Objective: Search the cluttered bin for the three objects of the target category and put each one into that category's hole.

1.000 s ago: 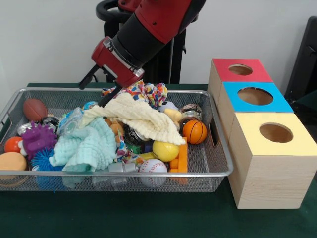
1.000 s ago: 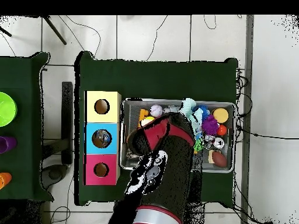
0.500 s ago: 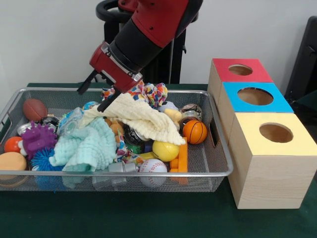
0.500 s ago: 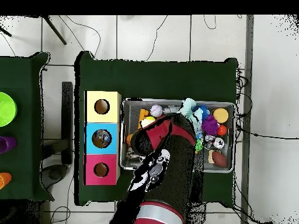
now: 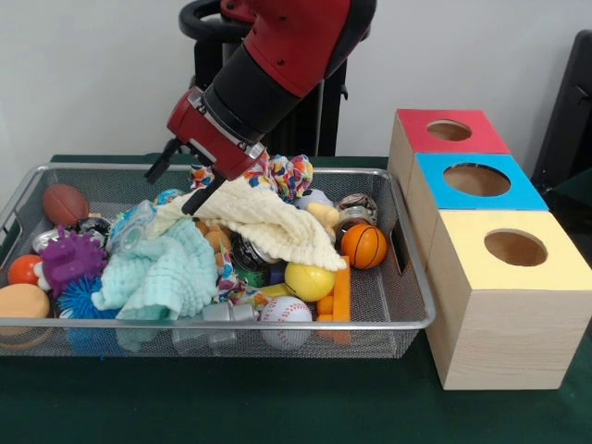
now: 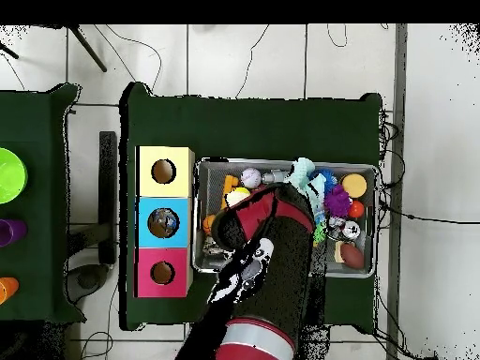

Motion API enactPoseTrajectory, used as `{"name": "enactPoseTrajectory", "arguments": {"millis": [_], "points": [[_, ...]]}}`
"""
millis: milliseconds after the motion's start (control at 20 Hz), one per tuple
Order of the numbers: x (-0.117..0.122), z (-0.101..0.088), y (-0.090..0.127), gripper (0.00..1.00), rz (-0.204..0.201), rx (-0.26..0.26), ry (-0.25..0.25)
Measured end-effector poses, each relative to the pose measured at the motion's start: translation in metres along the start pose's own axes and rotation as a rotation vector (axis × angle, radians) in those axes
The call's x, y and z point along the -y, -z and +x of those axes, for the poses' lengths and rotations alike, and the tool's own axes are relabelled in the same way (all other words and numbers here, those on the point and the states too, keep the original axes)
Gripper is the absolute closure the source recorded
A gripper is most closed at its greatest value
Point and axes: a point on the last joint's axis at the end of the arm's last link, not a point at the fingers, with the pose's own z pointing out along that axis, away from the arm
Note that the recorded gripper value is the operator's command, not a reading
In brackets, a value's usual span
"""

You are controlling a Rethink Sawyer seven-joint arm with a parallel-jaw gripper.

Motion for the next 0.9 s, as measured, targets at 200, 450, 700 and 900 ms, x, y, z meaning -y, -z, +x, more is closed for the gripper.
{"name": "enactPoseTrajectory", "arguments": {"millis": [200,450,700,900], "points": [[0.0,0.004,-0.005,0.0,0.006,-0.005,0.012],[0.002,0.004,-0.008,0.0,0.011,-0.006,0.016],[0.006,0.005,-0.011,0.0,0.014,-0.008,0.016],[0.008,0.005,-0.013,0.0,0.017,-0.009,0.017]]}}
